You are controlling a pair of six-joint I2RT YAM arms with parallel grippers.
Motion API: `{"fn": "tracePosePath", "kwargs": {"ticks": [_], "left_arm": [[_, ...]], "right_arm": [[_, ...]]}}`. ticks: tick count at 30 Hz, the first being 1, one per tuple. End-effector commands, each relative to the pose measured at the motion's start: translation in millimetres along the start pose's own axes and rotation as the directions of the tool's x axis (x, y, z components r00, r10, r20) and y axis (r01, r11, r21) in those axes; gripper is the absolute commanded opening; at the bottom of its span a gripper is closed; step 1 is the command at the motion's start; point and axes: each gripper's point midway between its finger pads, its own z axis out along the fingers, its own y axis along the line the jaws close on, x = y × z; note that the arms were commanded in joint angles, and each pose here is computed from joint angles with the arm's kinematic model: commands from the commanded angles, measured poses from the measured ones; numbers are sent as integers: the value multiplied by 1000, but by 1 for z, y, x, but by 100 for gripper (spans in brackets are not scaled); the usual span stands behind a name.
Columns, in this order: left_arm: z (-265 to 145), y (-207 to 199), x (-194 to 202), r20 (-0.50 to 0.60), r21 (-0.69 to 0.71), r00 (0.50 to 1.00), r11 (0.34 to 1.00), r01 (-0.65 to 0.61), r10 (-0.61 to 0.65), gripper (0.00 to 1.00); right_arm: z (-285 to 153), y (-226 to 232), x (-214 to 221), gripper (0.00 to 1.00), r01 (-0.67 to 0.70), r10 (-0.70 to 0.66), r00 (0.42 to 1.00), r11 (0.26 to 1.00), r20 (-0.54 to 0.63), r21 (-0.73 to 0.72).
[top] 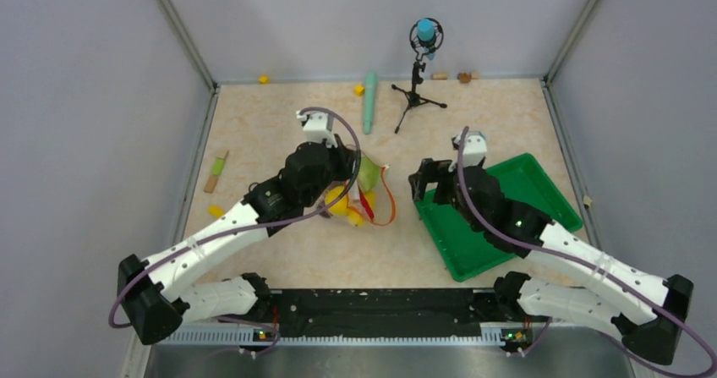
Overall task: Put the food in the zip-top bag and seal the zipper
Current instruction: Place the fake vegetable in the zipper food storage bag, then adjust the zipper food storage bag at the center of the board.
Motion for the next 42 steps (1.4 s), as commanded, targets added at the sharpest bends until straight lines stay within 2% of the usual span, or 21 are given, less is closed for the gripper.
{"fn": "tracePosePath", "kwargs": {"ticks": [1,6,11,13,15,18,21,24,27,31,35,37,39,41,42], "left_arm": [[11,-25,-82,216,-2,975,999,-53,52,0],[33,-14,-98,222,-31,969,994,-103,107,0],[49,-2,-118,247,33,968,998,-56,46,0],[56,-1,-127,270,52,963,998,-35,20,0],[62,-5,-137,261,57,965,998,-38,21,0],[71,-6,-136,203,34,978,997,-66,58,0],[76,-3,-118,143,36,988,997,-65,59,0],[77,-5,-101,83,68,995,996,-53,47,0],[77,-4,-85,21,83,999,995,-52,50,0],[78,-5,-70,-40,104,997,993,-57,61,0],[75,-17,-53,-114,221,985,970,-102,129,0],[72,-23,-45,-138,303,972,943,-141,190,0],[66,-28,-37,-159,399,951,898,-184,265,0],[59,-31,-29,-174,495,930,846,-201,323,0],[57,-29,-27,-178,524,925,829,-198,334,0]], "right_arm": [[-19,-62,-27,99,-110,96,993,970,74,216],[-19,-133,-35,99,-172,150,985,903,86,393],[-18,-200,-58,99,-208,203,977,812,71,545],[-15,-217,-62,99,-268,295,954,767,52,583],[-4,-225,-55,98,-318,413,911,735,-22,599],[17,-220,-52,98,-328,462,881,753,-103,571],[44,-217,-50,97,-356,475,873,777,-112,519],[70,-197,-44,98,-231,366,913,829,-182,510],[100,-165,-42,99,-117,234,935,913,-266,390],[127,-138,-40,99,-48,123,953,964,-277,263],[140,-92,-39,99,64,-69,967,998,-245,-30],[137,-76,-38,98,128,-160,964,979,-212,-158],[127,-60,-35,98,246,-302,941,919,-150,-308],[112,-43,-29,98,372,-439,897,809,-47,-454],[103,-34,-23,98,440,-506,862,728,21,-525]]}}
